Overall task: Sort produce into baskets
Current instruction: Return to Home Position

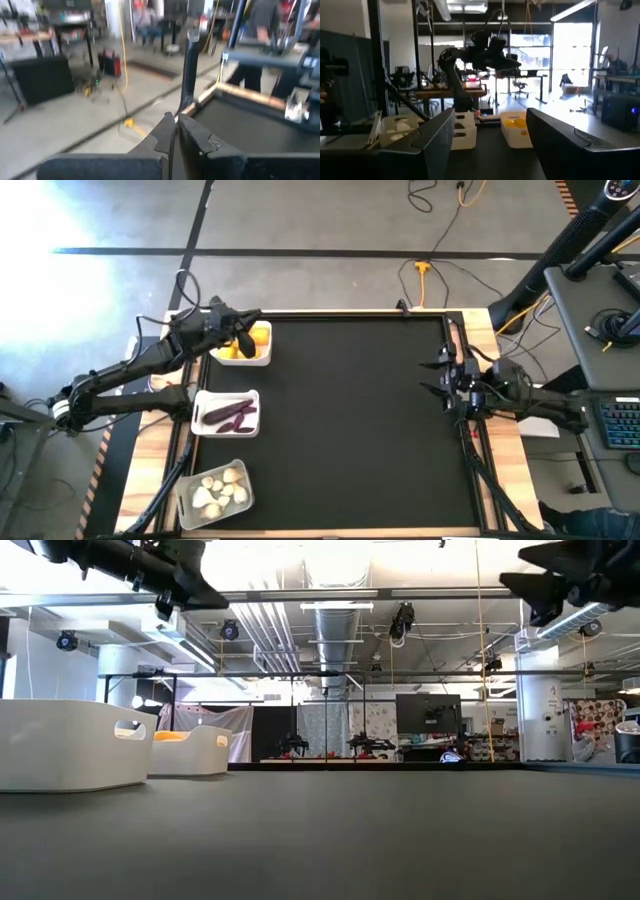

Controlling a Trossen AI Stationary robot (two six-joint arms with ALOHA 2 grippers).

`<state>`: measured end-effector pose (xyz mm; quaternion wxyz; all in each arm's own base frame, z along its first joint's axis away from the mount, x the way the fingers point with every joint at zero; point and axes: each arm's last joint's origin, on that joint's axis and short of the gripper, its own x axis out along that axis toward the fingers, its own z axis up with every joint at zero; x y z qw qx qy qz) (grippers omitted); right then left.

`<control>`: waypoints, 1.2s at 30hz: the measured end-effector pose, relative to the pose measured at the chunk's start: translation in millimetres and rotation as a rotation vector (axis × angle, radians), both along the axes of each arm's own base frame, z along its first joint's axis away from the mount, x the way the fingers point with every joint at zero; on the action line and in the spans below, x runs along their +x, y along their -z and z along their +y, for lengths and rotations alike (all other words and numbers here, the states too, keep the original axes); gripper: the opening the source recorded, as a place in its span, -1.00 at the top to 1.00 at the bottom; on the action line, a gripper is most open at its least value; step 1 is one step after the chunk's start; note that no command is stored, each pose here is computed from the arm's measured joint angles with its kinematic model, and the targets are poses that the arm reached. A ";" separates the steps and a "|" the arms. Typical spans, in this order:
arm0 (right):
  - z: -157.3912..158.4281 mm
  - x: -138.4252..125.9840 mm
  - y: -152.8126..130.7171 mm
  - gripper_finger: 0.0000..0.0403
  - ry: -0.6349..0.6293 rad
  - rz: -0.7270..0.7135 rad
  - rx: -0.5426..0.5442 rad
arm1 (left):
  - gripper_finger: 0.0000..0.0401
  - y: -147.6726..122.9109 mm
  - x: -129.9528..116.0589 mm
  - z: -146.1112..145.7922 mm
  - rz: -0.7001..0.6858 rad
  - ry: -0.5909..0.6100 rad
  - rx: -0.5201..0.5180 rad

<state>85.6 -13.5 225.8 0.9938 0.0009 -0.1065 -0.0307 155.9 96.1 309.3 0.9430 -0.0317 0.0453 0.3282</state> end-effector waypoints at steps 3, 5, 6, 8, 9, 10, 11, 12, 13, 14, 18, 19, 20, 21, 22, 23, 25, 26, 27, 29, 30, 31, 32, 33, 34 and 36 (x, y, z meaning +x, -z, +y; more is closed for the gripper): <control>0.9 0.0 11.6 -0.18 -0.031 -0.044 -0.011 | 0.96 1.1 -1.8 -2.8 -0.079 0.057 0.044; 1.6 2.5 17.8 -0.18 -0.074 -0.071 -0.014 | 0.96 5.8 -3.6 -6.5 -0.117 0.134 0.068; 1.8 4.3 20.2 -0.18 -0.095 -0.087 -0.015 | 0.96 9.8 -4.4 -8.2 -0.127 0.168 0.073; 3.0 6.0 26.6 -0.18 -0.148 -0.118 -0.012 | 0.96 20.1 -7.3 -11.7 -0.135 0.222 0.068; 3.7 5.6 25.3 -0.18 -0.166 -0.129 -0.019 | 0.96 25.8 -8.8 -13.1 -0.133 0.241 0.061; 4.6 5.6 25.4 -0.18 -0.193 -0.126 -0.021 | 0.96 29.9 -10.5 -14.7 -0.145 0.260 0.064; 5.1 5.4 25.2 -0.18 -0.207 -0.128 -0.021 | 0.96 34.2 -12.5 -16.2 -0.154 0.267 0.059; 5.7 5.1 24.9 -0.18 -0.222 -0.131 -0.029 | 0.96 39.1 -14.8 -17.4 -0.162 0.271 0.050; 6.0 4.5 24.3 -0.18 -0.230 -0.137 -0.040 | 0.96 43.4 -16.9 -18.5 -0.171 0.271 0.045; 6.2 4.1 24.1 -0.18 -0.229 -0.142 -0.048 | 0.96 47.6 -18.9 -19.5 -0.177 0.269 0.042; 5.8 5.5 27.7 -0.18 -0.226 -0.105 -0.039 | 0.96 62.8 -27.8 -24.0 -0.193 0.254 0.032; 5.7 6.1 28.9 -0.18 -0.227 -0.091 -0.031 | 0.96 67.0 -30.0 -25.1 -0.194 0.248 0.031; 5.6 6.7 30.1 -0.18 -0.230 -0.077 -0.016 | 0.96 71.4 -31.9 -26.0 -0.196 0.244 0.031; 5.4 7.5 31.7 -0.18 -0.233 -0.059 0.003 | 0.96 75.0 -33.5 -26.8 -0.201 0.242 0.034; 5.3 8.3 33.3 -0.18 -0.234 -0.041 0.015 | 0.96 79.3 -35.3 -27.8 -0.204 0.242 0.033; 5.1 9.0 35.0 -0.18 -0.236 -0.022 0.030 | 0.96 83.0 -36.7 -28.7 -0.205 0.242 0.033; 4.9 10.1 37.6 -0.18 -0.239 0.007 0.056 | 0.96 91.2 -39.6 -30.4 -0.206 0.242 0.028; 4.8 10.6 38.7 -0.18 -0.240 0.020 0.068 | 0.96 96.2 -40.8 -31.0 -0.202 0.241 0.021; 4.7 11.0 39.9 -0.18 -0.242 0.032 0.082 | 0.96 100.8 -42.1 -31.4 -0.199 0.238 0.014; 4.7 11.3 41.7 -0.18 -0.241 0.051 0.092 | 0.96 109.1 -45.1 -32.8 -0.197 0.235 0.002; 4.6 11.4 42.4 -0.18 -0.241 0.058 0.094 | 0.96 111.8 -46.7 -33.7 -0.202 0.234 0.004; 4.6 11.4 42.5 -0.18 -0.241 0.059 0.094 | 0.96 113.6 -48.3 -34.7 -0.210 0.235 0.010; 4.6 11.5 42.6 -0.18 -0.241 0.060 0.094 | 0.96 115.7 -50.0 -35.7 -0.217 0.235 0.015; 4.6 11.5 42.6 -0.18 -0.241 0.059 0.094 | 0.96 117.4 -51.4 -36.6 -0.222 0.236 0.019; 4.6 11.4 42.6 -0.18 -0.241 0.059 0.094 | 0.96 118.9 -52.9 -37.4 -0.226 0.234 0.022; 4.6 11.4 42.6 -0.18 -0.241 0.059 0.094 | 0.96 123.7 -56.1 -37.9 -0.212 0.190 0.012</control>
